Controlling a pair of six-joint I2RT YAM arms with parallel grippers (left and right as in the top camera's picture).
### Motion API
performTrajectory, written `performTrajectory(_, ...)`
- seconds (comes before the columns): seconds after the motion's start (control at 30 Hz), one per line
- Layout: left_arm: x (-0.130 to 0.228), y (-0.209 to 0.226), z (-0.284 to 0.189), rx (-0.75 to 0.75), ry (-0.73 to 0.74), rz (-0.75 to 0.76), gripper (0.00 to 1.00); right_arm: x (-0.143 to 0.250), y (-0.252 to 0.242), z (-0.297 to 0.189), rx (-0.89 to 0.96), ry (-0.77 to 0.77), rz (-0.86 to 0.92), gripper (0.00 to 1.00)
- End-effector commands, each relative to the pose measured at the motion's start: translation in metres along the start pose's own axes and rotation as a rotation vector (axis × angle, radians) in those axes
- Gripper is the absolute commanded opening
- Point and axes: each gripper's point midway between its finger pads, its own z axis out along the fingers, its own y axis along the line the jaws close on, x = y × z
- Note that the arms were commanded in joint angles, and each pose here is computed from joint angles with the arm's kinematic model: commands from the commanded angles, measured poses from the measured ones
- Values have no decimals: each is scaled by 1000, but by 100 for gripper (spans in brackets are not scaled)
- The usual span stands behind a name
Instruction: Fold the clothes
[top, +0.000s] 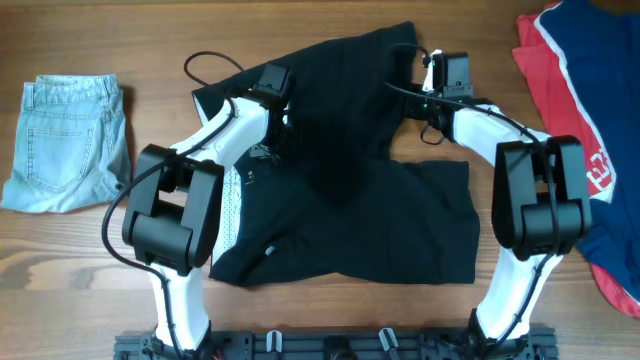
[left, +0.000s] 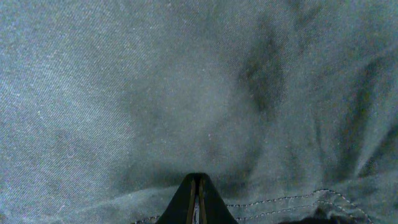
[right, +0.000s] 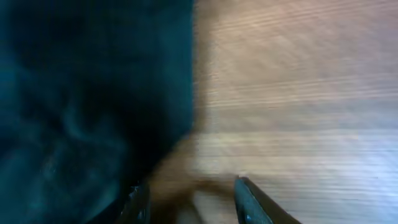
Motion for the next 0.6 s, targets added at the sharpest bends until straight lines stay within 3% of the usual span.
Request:
performTrajectory(0.0,5,7,12,-34,25,4,4,12,72,-6,-448,28,-147,44)
performTrajectory(0.03,5,7,12,-39,24,4,4,11,97,-20,-613,14,-197,44)
performTrajectory(0.13,5,7,12,-38,24,4,4,11,126,-46,-832,7,-225,44)
performTrajectory(0.37,6,8,12,-40,28,4,4,15,130,-50,-868,26,-219,51)
performTrajectory(0.4,6,8,12,-40,28,3,4,15,129,-50,-863,26,-218,39)
performTrajectory(0.43,6,8,12,-40,28,3,4,13,126,-45,-830,20,-216,10)
performTrajectory(0.47,6,8,12,-40,28,4,4,12,120,-40,-786,15,-211,4)
performTrajectory(0.57,8,8,12,-43,34,3,4,7,84,-16,-538,40,-73,4)
